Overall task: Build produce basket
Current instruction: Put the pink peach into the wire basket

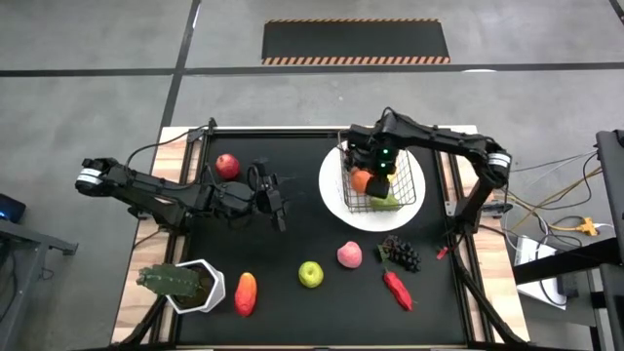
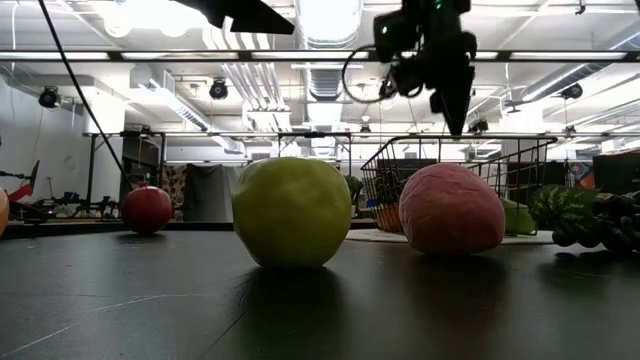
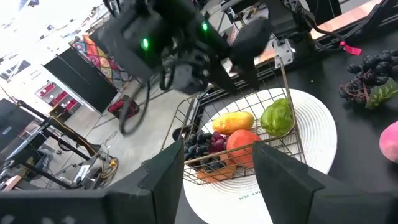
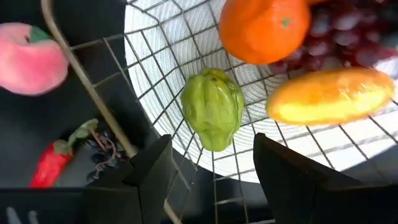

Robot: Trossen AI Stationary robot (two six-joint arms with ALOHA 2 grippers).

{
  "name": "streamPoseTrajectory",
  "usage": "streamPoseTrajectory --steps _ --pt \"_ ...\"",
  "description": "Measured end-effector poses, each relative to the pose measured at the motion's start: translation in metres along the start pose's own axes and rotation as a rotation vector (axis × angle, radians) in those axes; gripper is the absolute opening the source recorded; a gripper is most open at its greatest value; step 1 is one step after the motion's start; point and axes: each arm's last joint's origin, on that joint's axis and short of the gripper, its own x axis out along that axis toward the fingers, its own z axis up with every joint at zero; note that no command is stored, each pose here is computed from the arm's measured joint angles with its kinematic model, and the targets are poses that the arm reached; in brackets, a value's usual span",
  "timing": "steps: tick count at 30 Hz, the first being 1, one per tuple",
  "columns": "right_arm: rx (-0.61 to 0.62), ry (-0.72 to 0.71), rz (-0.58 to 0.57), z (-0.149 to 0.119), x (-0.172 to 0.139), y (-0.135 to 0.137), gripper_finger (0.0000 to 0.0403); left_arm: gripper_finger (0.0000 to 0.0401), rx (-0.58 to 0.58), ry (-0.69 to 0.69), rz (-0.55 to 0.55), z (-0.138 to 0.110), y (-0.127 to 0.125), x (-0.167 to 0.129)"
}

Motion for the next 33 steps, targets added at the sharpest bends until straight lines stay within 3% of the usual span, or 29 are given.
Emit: streamPoseTrajectory --steps 8,19,22,27,33 --pt "0.043 -0.204 0.005 -0.025 -0.036 0.025 0.0210 0.0173 0.003 0.004 -0.002 -0.002 -0.001 0.000" --pt "-0.080 -0.553 0.127 -0.047 -0.066 0.091 0.0210 0.0173 0.003 0.005 -0.002 -0.002 -0.001 0.000" --pt "-0.113 -0.587 0.148 -0.051 -0.064 0.113 0.0210 0.0173 -0.001 0.005 -0.002 -0.002 -0.001 0.000" --pt "-0.144 -0.586 0.090 -0.058 -0.052 0.148 0.0210 0.0173 -0.019 0.005 -0.002 -0.002 -0.001 0.000" --pt "0.016 -0.524 0.094 -0.059 -0.027 0.182 0.0210 0.0173 -0.020 0.004 -0.002 -0.002 -0.001 0.000"
